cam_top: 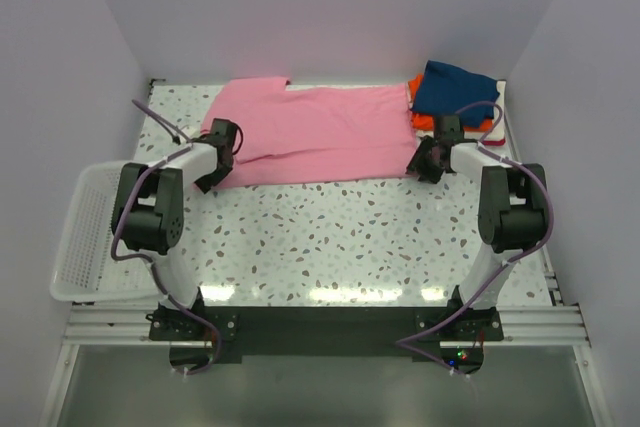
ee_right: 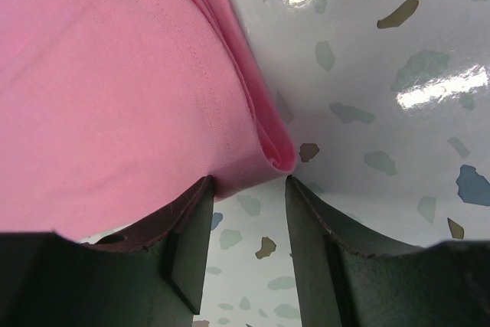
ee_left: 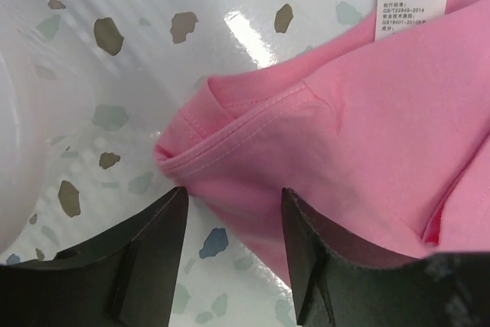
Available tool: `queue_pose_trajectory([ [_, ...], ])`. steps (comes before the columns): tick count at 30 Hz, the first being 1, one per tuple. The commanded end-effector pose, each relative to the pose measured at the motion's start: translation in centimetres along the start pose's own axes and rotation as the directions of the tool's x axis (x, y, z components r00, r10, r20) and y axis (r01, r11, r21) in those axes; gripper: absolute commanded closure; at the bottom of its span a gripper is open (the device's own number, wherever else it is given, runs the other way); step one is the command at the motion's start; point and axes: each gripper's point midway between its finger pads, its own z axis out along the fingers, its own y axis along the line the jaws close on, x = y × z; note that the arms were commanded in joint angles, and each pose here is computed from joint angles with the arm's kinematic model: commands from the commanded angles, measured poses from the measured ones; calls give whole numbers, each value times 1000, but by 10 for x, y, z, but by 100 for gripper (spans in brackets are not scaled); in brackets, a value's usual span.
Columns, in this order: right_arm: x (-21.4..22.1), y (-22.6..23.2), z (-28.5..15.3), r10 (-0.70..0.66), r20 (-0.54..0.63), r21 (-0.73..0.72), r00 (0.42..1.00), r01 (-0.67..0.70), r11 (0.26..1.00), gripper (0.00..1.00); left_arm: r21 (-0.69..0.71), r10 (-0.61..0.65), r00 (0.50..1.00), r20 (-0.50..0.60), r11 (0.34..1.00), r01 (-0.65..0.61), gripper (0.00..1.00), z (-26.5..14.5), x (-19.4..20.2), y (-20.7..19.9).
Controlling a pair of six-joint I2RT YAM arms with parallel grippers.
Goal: Fold and stack the t-shirts
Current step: Fold the tshirt
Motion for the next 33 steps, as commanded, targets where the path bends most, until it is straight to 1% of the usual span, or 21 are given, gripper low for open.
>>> queue_pose_trajectory([
  [1, -17, 8, -7, -3, 55, -20, 999, 4, 1000, 54, -74, -21, 998, 52, 997, 24, 41, -6, -14, 28],
  [3, -17, 8, -8, -4, 56, -21, 998, 6, 1000, 54, -67, -22, 998, 56, 997, 26, 41, -10, -15, 27],
  [9, -17, 9, -9, -4, 54, -29, 999, 6, 1000, 54, -46, -13, 995, 96, 999, 18, 34, -19, -12, 23],
  [19, -16, 11, -8, -3, 50, -37, 999, 5, 999, 55, -63, 46, 991, 129, 997, -39, 34, -21, 3, 23],
  [24, -15, 12, -7, -5, 47, -45, 999, 7, 999, 55, -51, 73, 985, 159, 997, -65, 31, -26, 0, 10],
  [29, -15, 11, -5, -5, 45, -43, 999, 7, 999, 55, -92, 97, 982, 161, 992, -83, 30, -25, 5, 11],
  [33, -15, 12, -4, -5, 45, -45, 999, 7, 999, 55, -138, 104, 981, 161, 987, -82, 30, -20, 9, 19],
])
